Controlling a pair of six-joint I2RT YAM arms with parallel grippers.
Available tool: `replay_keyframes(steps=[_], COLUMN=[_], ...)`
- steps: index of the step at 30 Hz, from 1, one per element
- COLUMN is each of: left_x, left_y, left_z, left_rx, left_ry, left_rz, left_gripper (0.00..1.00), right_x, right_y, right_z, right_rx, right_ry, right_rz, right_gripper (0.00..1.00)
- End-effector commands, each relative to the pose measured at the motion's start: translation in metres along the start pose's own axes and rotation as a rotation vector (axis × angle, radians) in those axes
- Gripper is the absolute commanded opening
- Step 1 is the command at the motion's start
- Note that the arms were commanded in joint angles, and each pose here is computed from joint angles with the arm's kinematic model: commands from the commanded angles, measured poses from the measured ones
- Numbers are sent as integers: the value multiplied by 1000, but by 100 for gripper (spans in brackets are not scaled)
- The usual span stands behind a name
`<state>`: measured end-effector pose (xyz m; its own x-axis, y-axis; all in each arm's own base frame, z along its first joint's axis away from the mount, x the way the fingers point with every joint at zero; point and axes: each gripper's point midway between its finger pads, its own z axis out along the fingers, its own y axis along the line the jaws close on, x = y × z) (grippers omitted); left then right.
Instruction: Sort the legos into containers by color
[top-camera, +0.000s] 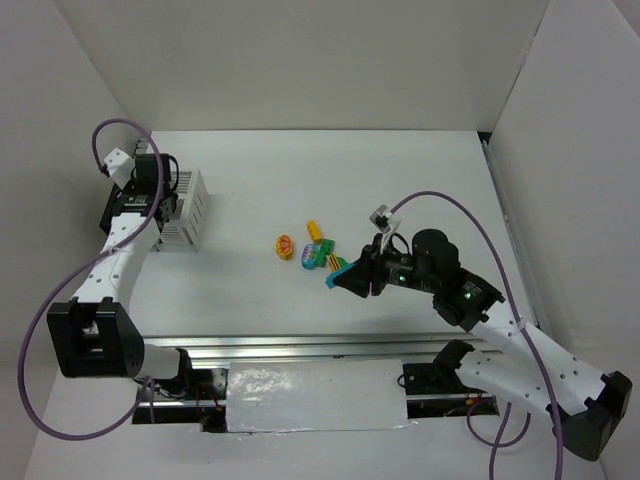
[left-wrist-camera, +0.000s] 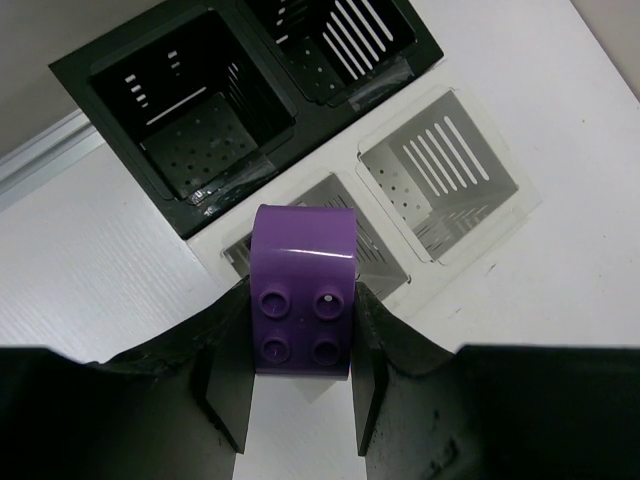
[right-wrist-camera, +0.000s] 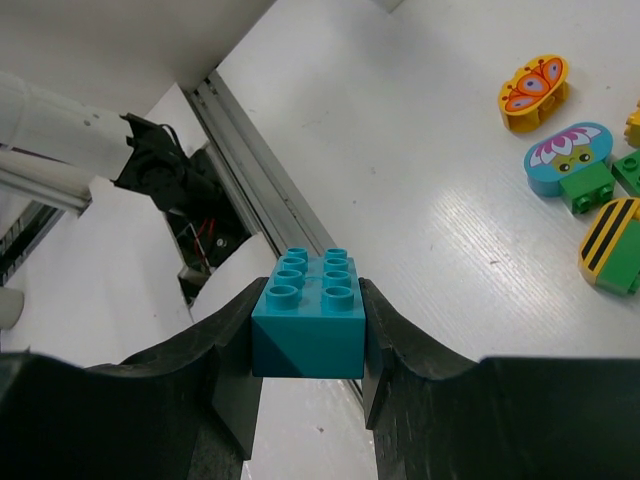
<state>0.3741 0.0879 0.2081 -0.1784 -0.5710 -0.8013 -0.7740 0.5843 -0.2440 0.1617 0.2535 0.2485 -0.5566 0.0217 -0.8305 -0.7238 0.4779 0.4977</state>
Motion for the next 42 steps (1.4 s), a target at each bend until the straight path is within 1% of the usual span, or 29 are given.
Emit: replay_keyframes(steps=[1, 5, 8, 11, 12, 14, 15, 17, 19, 20, 21, 23, 24, 25, 26, 27, 28, 29, 30, 31, 32, 33, 34, 35, 38, 39, 40, 41, 42], left_x=[2, 12, 11, 10, 9, 10, 9, 9, 6, 3, -2, -8, -18, -19, -12, -17, -15, 5, 5, 16, 34, 35, 43, 52, 66, 69, 80, 78, 83], left_y=[-9, -21, -18, -18, -18, -18, -19, -19, -18, -20, -21, -32, -39, -53, -67, -77, -85, -102, -106, -112, -115, -111, -108, -97, -82, -80, -75, -75, -73], left_z=[7, 17, 20, 20, 21, 21, 21, 21, 17, 15, 7, -9, -27, -44, -64, -88, -106, -136, -168, -187, -229, -260, -278, -313, -355, -365, -376, -386, -394], left_rx=[33, 66, 42, 50, 51, 49, 48, 51, 52, 60, 78, 160, 228, 312, 402, 505, 594, 784, 931, 1066, 1288, 1418, 1516, 1645, 1777, 1814, 1855, 1903, 1924], left_ry=[-6, 27, 31, 25, 26, 33, 34, 36, 32, 30, 26, 31, 8, 29, 49, 36, 53, 149, 152, 175, 266, 273, 295, 343, 371, 383, 427, 419, 461], left_rz=[-33, -5, -10, -17, -18, -16, -18, -20, -24, -29, -31, -24, -1, -5, 50, 86, 107, 149, 179, 198, 248, 258, 279, 312, 334, 338, 348, 342, 330], left_gripper=[26, 31, 38, 53, 63, 69, 74, 78, 87, 95, 100, 100, 99, 99, 100, 99, 99, 99, 100, 100, 99, 100, 100, 100, 100, 99, 99, 98, 98], right_x=[-14, -12, -10, -9, -9, -10, -9, -8, -9, -9, -9, -12, -13, -15, -17, -20, -26, -26, -28, -34, -36, -36, -41, -43, -53, -54, -55, -57, -59], right_y=[8, 9, 7, 7, 8, 7, 7, 7, 7, 7, 7, 6, 7, 11, 14, 17, 21, 27, 33, 39, 45, 54, 58, 64, 77, 87, 91, 95, 97], right_z=[3, 5, 5, 6, 6, 7, 8, 8, 9, 9, 9, 10, 10, 11, 11, 11, 11, 10, 9, 9, 8, 6, 7, 5, 2, -1, -3, -5, -5], right_rx=[-34, -41, -37, -43, -45, -40, -41, -42, -43, -42, -40, -33, -36, -60, -73, -85, -102, -136, -165, -198, -231, -276, -297, -326, -397, -455, -481, -503, -514], right_ry=[-35, -21, -14, -11, -12, -8, -3, 2, 3, -1, -1, -14, -17, -22, -25, -32, -52, -46, -45, -52, -45, -31, -41, -44, -69, -66, -69, -75, -87], right_rz=[-30, -31, -30, -30, -29, -29, -29, -27, -27, -27, -21, -4, 3, 4, 16, 23, 22, 29, 27, 21, 25, 23, 22, 28, 11, -13, -22, -12, -9], right_gripper=[0, 0, 0, 0, 0, 0, 0, 0, 0, 0, 0, 0, 0, 0, 0, 0, 0, 0, 0, 0, 0, 0, 0, 0, 0, 0, 0, 0, 0])
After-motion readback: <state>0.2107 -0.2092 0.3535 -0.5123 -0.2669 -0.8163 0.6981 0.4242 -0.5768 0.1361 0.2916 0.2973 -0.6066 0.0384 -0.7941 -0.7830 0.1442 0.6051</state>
